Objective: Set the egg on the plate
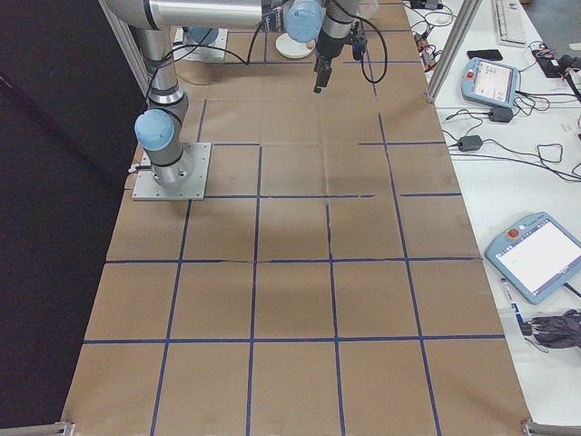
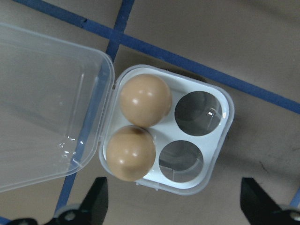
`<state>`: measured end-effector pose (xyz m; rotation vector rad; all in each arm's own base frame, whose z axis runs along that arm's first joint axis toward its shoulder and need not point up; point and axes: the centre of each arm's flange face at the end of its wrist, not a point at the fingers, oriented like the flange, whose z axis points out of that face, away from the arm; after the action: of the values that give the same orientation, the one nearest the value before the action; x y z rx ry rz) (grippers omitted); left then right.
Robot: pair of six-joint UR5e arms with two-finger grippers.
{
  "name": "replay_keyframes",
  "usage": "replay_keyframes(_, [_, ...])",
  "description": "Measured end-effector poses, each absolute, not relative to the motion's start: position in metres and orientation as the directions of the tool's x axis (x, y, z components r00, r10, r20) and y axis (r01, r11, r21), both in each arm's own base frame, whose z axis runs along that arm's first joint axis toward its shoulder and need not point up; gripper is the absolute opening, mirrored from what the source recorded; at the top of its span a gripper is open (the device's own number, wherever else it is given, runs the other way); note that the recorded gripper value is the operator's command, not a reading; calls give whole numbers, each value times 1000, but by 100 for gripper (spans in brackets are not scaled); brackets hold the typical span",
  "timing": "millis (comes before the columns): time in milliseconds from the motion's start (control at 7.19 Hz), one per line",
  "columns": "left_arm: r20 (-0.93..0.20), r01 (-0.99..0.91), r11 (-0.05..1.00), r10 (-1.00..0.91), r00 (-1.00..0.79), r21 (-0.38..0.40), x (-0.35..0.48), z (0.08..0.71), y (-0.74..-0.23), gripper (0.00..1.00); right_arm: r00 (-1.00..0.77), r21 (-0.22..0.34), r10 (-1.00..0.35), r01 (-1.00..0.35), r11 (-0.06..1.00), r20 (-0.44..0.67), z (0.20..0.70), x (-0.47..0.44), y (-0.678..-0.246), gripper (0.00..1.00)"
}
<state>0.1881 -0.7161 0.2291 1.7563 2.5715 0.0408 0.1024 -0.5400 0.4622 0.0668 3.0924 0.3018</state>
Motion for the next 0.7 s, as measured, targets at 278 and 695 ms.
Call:
replay_keyframes(278, [-37, 930, 365, 931, -364, 37, 191, 212, -723, 92, -998, 194, 46, 39, 980, -30, 462, 102, -540, 100])
replay_keyframes(695, [-45, 925, 378, 925, -376, 30, 189, 208, -725, 77, -998, 194, 46, 39, 980, -30, 462, 102, -540, 100])
